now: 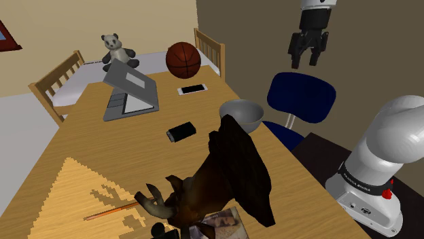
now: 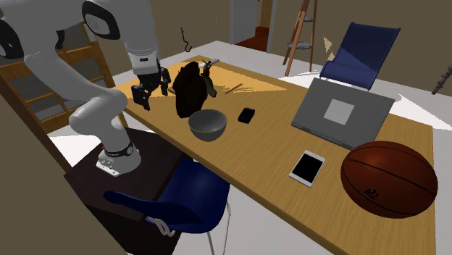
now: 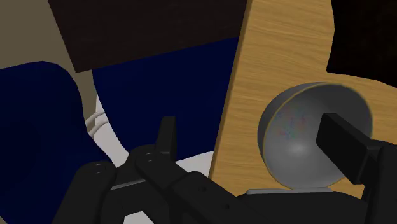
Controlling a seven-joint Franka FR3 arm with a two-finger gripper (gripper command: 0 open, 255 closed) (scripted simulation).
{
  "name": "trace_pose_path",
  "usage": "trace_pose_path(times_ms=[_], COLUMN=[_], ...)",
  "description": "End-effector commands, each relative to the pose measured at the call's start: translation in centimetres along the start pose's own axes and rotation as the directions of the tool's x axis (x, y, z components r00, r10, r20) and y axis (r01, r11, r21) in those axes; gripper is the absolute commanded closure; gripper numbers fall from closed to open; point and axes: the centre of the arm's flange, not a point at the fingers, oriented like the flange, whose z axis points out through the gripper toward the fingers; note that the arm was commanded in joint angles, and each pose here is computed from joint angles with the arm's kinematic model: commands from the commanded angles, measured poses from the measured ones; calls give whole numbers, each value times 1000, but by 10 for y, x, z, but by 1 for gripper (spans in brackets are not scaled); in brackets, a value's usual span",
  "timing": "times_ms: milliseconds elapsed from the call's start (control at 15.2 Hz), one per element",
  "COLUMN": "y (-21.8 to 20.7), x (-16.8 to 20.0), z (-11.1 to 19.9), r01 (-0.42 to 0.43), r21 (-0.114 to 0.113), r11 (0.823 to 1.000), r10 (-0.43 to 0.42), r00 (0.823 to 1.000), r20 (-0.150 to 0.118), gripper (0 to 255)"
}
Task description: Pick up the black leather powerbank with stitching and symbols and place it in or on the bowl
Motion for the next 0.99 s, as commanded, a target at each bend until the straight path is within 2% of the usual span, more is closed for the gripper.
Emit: trace_pose_path(times_ms=[0, 198, 462, 660, 924], y=[0, -36, -83, -119, -166], x=[0, -6, -8, -5, 4], z=[0, 18, 41, 59, 82], r01=[0, -95, -221, -313, -430], r21=[0, 0, 2, 5, 10], r11=[1000, 995, 975, 950, 903], r10=[0, 95, 221, 312, 430], r00=[1000, 995, 975, 949, 900], r20=[0, -14, -32, -46, -64], gripper=[0, 0, 0, 0, 0])
